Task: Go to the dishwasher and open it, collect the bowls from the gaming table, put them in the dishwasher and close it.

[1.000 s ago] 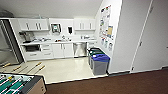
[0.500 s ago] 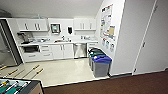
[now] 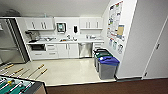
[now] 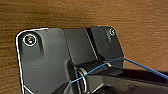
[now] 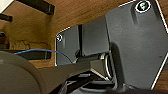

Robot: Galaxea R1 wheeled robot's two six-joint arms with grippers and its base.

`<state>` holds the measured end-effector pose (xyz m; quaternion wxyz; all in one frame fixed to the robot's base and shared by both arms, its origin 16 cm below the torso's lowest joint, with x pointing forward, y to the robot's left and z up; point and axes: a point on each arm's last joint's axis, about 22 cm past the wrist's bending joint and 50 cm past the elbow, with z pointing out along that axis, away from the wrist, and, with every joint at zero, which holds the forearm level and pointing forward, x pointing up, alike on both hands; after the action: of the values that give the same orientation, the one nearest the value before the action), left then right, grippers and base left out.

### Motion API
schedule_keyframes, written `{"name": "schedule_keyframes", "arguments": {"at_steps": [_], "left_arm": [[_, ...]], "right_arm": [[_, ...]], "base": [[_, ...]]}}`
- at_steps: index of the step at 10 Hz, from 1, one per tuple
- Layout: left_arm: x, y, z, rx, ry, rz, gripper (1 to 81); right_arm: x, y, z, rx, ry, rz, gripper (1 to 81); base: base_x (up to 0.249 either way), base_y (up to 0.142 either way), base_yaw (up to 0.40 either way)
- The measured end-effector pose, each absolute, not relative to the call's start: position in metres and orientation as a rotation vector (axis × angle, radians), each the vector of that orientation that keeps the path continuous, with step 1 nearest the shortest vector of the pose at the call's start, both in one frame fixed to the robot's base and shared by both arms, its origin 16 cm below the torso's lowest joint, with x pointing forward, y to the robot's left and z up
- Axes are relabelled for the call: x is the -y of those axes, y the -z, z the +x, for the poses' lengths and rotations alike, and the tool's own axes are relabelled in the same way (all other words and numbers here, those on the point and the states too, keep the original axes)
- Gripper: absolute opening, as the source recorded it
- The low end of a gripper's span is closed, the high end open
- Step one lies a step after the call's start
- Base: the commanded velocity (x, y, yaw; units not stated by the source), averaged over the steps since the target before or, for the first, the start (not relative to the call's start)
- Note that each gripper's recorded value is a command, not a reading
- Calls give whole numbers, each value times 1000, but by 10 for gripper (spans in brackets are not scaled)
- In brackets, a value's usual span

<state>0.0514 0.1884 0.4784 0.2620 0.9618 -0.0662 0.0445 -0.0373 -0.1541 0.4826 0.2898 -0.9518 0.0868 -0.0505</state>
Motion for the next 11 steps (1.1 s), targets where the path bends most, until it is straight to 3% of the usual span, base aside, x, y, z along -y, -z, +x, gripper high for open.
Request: {"name": "schedule_keyframes", "arguments": {"at_steps": [11], "left_arm": [[-195, -479, 45, 87, -160, 2611, 811]], "right_arm": [[155, -483, -13, -148, 148, -2539, 811]], "base": [[179, 0, 0]]}}
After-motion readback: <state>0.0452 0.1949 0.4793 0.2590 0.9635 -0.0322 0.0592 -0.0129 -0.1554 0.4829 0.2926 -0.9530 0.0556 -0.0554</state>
